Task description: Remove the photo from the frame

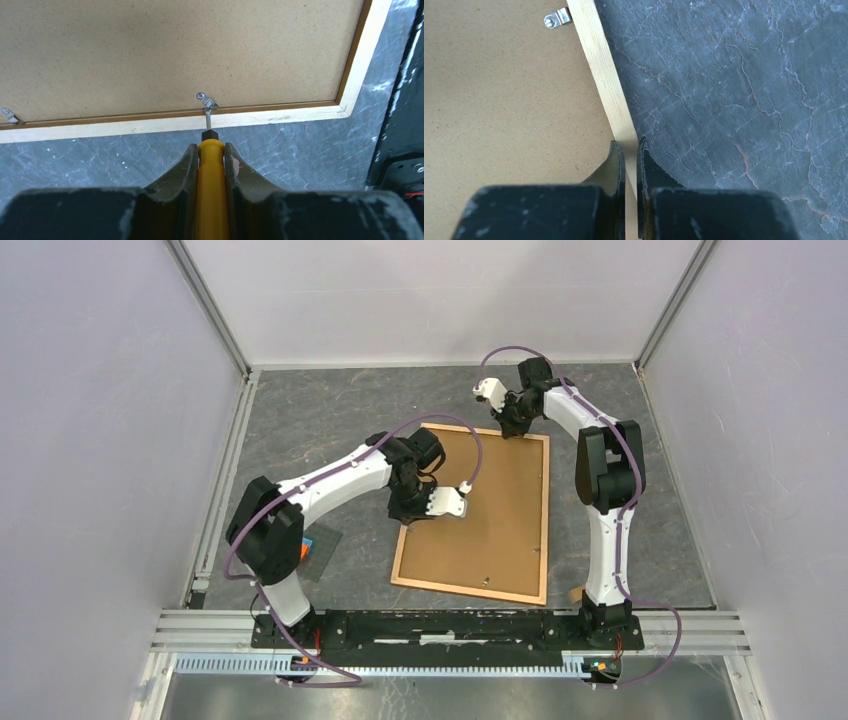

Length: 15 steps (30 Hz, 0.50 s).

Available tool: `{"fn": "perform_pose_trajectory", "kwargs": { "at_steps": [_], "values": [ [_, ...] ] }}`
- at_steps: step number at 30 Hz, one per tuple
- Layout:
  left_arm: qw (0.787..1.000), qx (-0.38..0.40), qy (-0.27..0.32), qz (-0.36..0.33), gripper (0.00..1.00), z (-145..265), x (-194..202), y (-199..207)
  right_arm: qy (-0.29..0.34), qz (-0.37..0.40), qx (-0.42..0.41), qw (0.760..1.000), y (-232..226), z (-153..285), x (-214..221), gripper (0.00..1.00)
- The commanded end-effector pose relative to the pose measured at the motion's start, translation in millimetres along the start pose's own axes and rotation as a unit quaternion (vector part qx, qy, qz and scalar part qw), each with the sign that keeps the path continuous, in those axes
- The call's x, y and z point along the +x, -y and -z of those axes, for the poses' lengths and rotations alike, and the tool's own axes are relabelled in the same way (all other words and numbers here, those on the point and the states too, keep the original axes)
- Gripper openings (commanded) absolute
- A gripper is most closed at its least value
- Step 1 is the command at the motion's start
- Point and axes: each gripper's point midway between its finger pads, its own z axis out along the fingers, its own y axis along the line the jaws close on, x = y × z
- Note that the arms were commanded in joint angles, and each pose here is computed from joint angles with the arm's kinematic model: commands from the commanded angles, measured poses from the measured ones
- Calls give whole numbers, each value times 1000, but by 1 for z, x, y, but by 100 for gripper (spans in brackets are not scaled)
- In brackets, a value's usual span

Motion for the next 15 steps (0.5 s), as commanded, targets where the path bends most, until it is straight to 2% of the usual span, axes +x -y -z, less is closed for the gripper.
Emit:
{"fn": "perform_pose_trajectory", "kwargs": {
  "at_steps": [1,8,12,15],
  "values": [
    [991,84,94,37,2,2,-47,34,-41,-70,-19,996,-20,-33,36,0],
    [983,69,121,115,2,0,-55,20,-18,-88,-15,996,-12,-30,20,2],
    [973,54,133,183,2,2,-49,0,24,-110,-7,994,2,-9,-3,37],
    [969,26,128,210,2,3,-40,-16,69,-117,-5,991,16,23,-25,57]
  ]
}}
